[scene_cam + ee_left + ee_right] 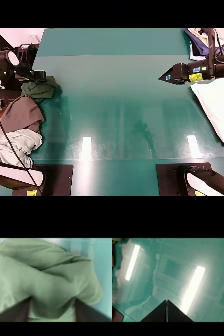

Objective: Fold the shirts.

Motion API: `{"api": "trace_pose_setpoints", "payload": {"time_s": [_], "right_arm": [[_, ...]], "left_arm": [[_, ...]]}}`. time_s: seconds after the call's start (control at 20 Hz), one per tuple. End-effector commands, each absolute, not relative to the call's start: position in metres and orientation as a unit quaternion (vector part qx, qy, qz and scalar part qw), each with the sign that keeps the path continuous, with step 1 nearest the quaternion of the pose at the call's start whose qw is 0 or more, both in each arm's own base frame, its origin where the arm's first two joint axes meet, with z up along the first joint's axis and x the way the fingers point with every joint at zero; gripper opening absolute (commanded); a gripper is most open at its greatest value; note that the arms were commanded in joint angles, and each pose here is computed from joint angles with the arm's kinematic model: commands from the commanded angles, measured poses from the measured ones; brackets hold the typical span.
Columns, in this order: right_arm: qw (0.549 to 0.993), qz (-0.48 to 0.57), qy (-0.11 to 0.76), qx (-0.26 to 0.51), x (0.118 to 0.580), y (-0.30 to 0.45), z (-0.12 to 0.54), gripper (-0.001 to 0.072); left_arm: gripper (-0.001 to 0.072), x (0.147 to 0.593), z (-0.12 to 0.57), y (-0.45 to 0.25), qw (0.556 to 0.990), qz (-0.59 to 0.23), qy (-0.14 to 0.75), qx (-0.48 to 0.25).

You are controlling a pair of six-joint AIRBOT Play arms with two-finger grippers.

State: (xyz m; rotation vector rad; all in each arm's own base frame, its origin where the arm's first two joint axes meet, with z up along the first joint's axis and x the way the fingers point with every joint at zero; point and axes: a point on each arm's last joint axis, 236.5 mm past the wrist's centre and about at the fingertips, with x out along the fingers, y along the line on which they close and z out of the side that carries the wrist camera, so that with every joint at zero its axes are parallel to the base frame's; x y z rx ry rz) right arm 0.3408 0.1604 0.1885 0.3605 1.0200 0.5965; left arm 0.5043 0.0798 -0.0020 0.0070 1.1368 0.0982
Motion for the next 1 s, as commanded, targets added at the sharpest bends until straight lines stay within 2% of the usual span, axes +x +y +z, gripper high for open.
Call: {"api": "trace_pose_setpoints", "payload": {"time_s": [0.0, 0.05, 0.2, 0.35, 0.45, 0.55, 0.65, 0.75, 0.95], "right_arm": [[0.816, 0.279, 0.477, 0.169, 0.341, 0.161, 0.189, 0.0022], [0.817, 0.279, 0.475, 0.17, 0.342, 0.161, 0.189, 0.0023], [0.834, 0.279, 0.439, 0.184, 0.353, 0.162, 0.205, 0.0022], [0.874, 0.263, 0.348, 0.213, 0.369, 0.148, 0.252, 0.0022], [0.897, 0.244, 0.296, 0.219, 0.371, 0.131, 0.279, 0.0022], [0.911, 0.225, 0.264, 0.222, 0.366, 0.113, 0.298, 0.0023], [0.92, 0.21, 0.245, 0.222, 0.359, 0.099, 0.31, 0.0022], [0.927, 0.198, 0.23, 0.22, 0.351, 0.089, 0.32, 0.0023], [0.935, 0.196, 0.207, 0.213, 0.335, 0.086, 0.336, 0.0023]], "left_arm": [[0.0107, 0.508, -0.005, 0.081, 0.841, 0.046, 0.539, -0.004], [0.0027, 0.509, 0.003, 0.08, 0.842, 0.045, 0.538, -0.005], [0.0026, 0.521, 0.072, 0.059, 0.873, 0.009, 0.488, -0.013], [0.0026, 0.516, 0.218, -0.003, 0.931, -0.097, 0.351, 0.004], [0.0026, 0.48, 0.316, -0.064, 0.948, -0.197, 0.25, 0.003], [0.0026, 0.425, 0.382, -0.123, 0.937, -0.299, 0.182, 0.004], [0.0026, 0.373, 0.407, -0.171, 0.912, -0.378, 0.158, 0.017], [0.0026, 0.339, 0.403, -0.208, 0.885, -0.433, 0.17, 0.036], [0.0026, 0.318, 0.348, -0.268, 0.832, -0.499, 0.237, 0.049]]}}
